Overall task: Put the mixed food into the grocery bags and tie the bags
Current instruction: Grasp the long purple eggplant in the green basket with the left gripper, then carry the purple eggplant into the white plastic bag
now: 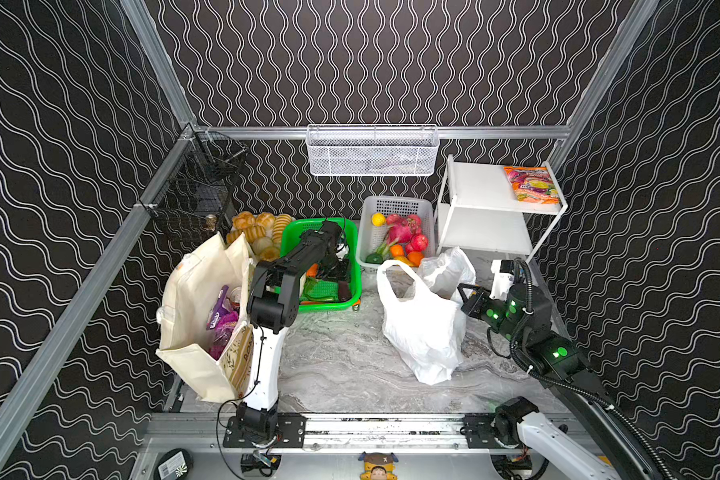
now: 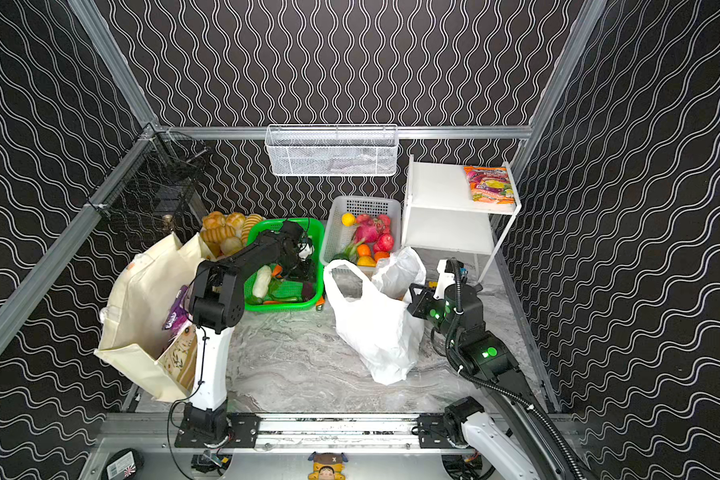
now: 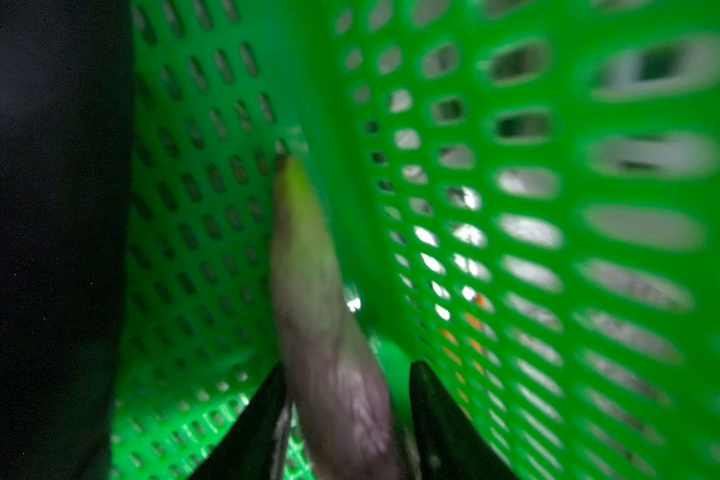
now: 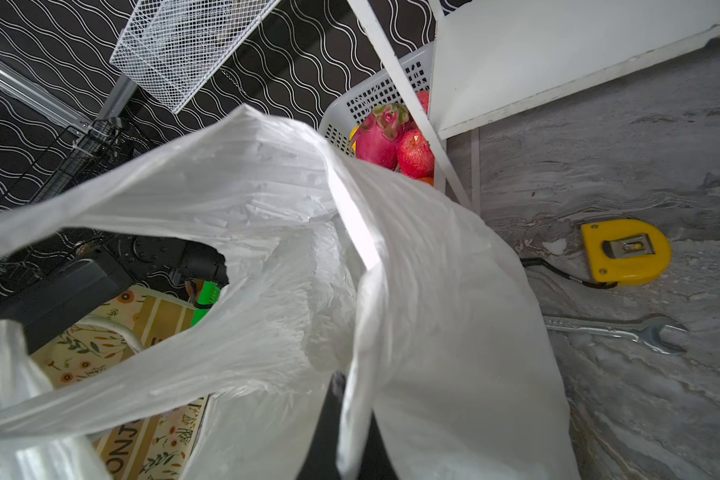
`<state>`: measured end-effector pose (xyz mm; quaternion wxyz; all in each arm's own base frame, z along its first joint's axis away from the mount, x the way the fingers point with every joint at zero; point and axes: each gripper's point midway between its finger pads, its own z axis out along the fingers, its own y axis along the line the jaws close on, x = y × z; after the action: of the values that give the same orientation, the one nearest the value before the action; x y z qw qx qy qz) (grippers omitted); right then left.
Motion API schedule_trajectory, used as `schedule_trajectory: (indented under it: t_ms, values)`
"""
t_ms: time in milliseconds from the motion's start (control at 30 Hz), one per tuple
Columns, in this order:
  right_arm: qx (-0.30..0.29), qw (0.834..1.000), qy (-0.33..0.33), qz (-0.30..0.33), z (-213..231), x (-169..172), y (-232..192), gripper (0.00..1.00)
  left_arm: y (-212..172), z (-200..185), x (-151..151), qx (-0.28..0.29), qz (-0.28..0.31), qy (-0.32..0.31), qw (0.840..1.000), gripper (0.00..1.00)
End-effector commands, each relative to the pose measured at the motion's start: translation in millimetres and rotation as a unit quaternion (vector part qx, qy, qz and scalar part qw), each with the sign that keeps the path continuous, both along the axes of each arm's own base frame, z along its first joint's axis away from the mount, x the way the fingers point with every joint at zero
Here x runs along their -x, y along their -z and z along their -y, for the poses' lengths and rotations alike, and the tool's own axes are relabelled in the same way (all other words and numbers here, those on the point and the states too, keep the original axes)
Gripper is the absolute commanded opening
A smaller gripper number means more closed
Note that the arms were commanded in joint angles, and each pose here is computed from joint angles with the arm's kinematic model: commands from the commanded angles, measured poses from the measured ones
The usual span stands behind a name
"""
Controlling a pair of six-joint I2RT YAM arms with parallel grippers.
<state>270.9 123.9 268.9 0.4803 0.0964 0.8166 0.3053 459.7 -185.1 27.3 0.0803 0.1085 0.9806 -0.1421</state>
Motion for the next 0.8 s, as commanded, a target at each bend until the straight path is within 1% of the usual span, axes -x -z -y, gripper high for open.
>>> schedule_trajectory:
  t_ms: [0,67,100,133,267,400,533,633,700,767]
  values:
    - [-0.002,1.000,0.006,0.009,1.6,-1.9,-6.2,0.00,8.5,-6.7,2.3,-0.021,-0.013,-0.005,1.000,0.38]
    - [-0.002,1.000,0.007,0.010,1.8,-2.0,-6.5,0.00,-1.0,-6.5,1.3,-0.019,-0.002,-0.002,1.000,0.23]
    - [-0.002,1.000,0.007,0.010,1.6,-2.4,-6.7,0.00,-8.9,-6.0,0.2,-0.015,0.008,-0.001,1.000,0.19]
    - [-0.002,1.000,0.006,0.012,1.5,-2.2,-7.7,0.00,-18.6,-5.4,-0.5,-0.011,0.019,-0.001,1.000,0.17]
    - [-0.004,1.000,0.004,0.012,0.0,-3.4,-8.2,0.00,-64.6,-7.7,-0.6,0.001,0.070,-0.005,0.998,0.13]
    - [-0.007,1.000,0.003,0.011,-0.7,-3.2,-8.5,0.00,-113.8,-11.0,4.3,0.023,0.126,-0.020,0.992,0.13]
    - [-0.015,1.000,0.003,0.018,-1.5,-3.6,-10.3,0.00,-164.9,-3.6,17.0,0.087,0.178,-0.029,0.980,0.12]
    - [-0.022,1.000,-0.001,0.020,-3.8,-4.5,-11.4,0.00,-199.9,9.1,33.9,0.158,0.215,-0.019,0.964,0.11]
    - [-0.027,0.999,-0.003,0.018,-5.7,-5.6,-10.9,0.00,-215.8,17.3,49.7,0.203,0.224,-0.010,0.953,0.10]
    - [-0.030,0.999,-0.006,0.018,-7.5,-6.3,-10.9,0.00,-224.1,23.0,65.1,0.242,0.220,-0.010,0.945,0.09]
